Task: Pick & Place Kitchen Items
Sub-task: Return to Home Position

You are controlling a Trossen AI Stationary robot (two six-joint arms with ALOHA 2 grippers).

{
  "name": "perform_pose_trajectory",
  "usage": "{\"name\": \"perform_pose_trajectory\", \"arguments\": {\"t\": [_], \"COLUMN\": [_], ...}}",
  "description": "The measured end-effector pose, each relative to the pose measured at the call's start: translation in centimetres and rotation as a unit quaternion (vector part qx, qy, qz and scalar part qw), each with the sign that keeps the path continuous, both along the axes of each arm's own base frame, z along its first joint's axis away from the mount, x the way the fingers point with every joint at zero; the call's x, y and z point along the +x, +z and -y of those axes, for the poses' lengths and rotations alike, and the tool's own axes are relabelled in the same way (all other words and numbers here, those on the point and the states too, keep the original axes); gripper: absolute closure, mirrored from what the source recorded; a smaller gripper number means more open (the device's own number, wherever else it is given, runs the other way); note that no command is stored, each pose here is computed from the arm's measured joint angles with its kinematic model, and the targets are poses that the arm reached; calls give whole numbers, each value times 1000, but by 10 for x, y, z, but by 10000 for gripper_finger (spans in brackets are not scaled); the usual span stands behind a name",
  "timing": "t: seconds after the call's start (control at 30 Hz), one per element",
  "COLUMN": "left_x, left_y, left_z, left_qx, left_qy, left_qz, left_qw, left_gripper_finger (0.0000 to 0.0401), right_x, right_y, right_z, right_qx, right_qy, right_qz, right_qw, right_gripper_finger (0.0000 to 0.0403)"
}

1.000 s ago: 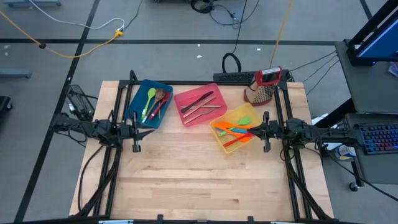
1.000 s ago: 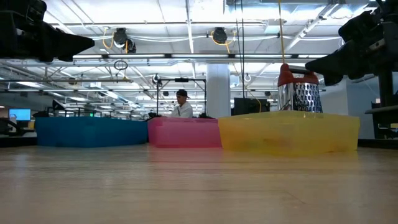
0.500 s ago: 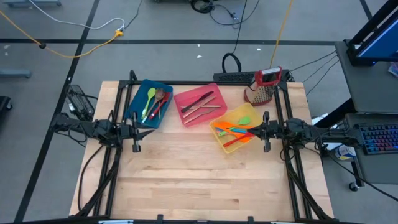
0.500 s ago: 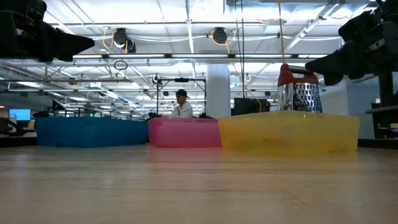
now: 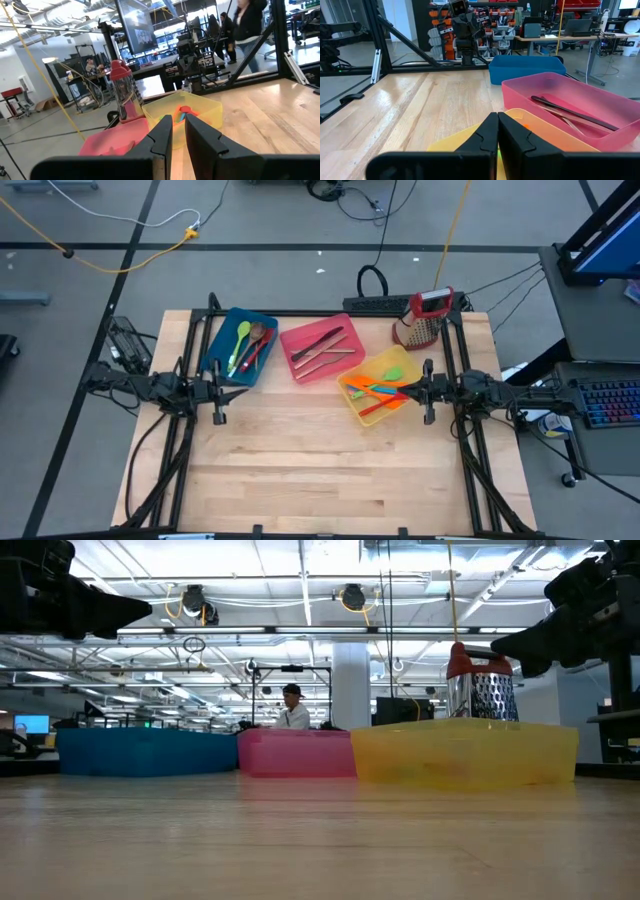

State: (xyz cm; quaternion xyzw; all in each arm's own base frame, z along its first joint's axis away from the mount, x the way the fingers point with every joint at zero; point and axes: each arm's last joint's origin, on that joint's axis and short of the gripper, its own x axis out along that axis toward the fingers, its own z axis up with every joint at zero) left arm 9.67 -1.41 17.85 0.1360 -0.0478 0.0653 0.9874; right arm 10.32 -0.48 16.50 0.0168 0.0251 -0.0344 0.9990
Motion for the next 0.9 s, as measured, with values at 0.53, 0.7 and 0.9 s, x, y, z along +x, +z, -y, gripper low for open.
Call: {"name": "perform_pose_trajectory", "arguments": {"t": [0.53, 0.7, 0.9], "left_x": [0, 0, 0], "left_y": [0, 0, 0], "left_z": [0, 0, 0], "left_qx": [0, 0, 0], "left_qy": [0, 0, 0], "left_qz": [0, 0, 0], "left_qw": [1000, 1000, 1000], "left_gripper_finger": [345, 345, 345], "right_x": [0, 0, 0], "right_y": [0, 0, 0], "right_z": [0, 0, 0], "right_qx": [0, 0, 0], "right_qy": [0, 0, 0], "right_qz": [0, 0, 0], "right_qw": [1000, 1000, 1000], "right_gripper_finger": [399, 399, 399]}}
